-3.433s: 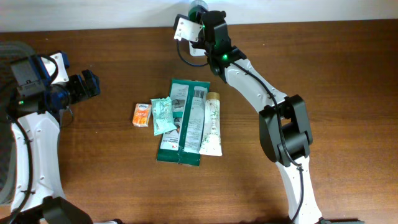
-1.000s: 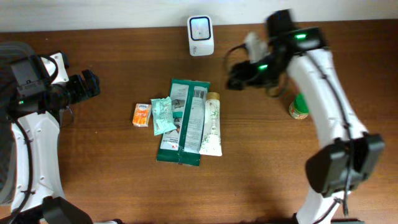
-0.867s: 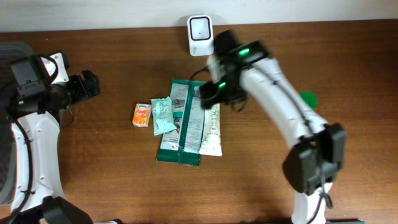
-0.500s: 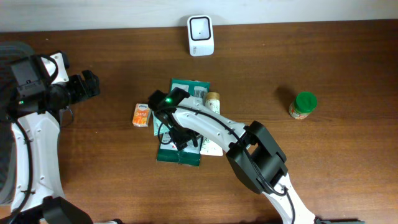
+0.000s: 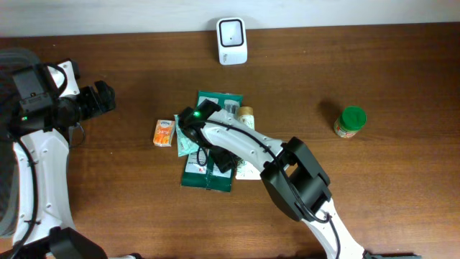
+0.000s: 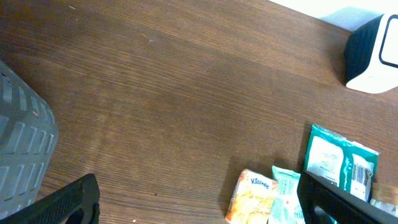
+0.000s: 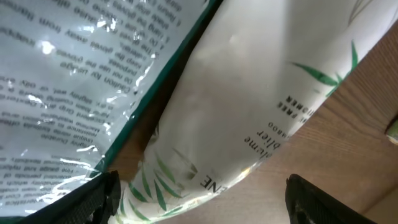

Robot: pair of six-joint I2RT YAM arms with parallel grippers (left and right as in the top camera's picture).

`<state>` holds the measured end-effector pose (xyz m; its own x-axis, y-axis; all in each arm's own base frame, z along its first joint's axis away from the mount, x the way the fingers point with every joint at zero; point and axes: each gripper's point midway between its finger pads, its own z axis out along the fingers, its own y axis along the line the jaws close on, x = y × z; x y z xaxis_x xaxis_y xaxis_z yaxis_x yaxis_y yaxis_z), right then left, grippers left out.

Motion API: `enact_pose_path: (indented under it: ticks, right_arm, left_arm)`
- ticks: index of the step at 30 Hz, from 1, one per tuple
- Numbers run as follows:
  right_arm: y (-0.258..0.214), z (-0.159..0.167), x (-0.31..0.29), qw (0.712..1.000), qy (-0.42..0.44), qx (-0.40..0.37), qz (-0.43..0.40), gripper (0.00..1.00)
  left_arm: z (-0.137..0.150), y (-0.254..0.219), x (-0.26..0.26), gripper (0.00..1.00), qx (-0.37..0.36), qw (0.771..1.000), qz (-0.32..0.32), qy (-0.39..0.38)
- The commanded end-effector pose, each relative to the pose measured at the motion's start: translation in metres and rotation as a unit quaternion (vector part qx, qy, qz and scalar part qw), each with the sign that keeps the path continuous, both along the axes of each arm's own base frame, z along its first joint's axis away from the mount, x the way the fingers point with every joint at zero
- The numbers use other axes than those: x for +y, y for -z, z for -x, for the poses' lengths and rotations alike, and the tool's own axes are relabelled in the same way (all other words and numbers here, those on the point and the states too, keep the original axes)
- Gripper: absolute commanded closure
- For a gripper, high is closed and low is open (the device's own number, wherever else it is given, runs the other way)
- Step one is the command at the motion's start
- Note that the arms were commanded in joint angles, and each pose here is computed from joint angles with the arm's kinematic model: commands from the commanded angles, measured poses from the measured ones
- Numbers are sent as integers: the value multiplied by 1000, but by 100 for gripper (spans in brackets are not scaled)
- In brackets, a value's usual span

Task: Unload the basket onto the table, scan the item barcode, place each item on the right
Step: 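Reach the right gripper to the white conditioner tube and grasp it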

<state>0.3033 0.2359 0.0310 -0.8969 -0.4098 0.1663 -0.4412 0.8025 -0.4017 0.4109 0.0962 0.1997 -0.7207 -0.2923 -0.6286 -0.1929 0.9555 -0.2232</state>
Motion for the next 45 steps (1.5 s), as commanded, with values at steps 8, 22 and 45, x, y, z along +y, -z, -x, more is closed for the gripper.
enact_pose_path:
  ticks: [8,22,45]
  right_arm:
    - [19,2,-50,992,29,-44,112,23]
    - [19,-23,-58,990,37,-88,108,96]
    - [-29,-44,-49,989,-41,29,-142,2]
  left_arm:
    - [-2,-16,1,1,-20,1000,-8,8]
    - [-2,-16,1,1,-20,1000,-8,9]
    - [-2,-15,1,1,-20,1000,-8,9]
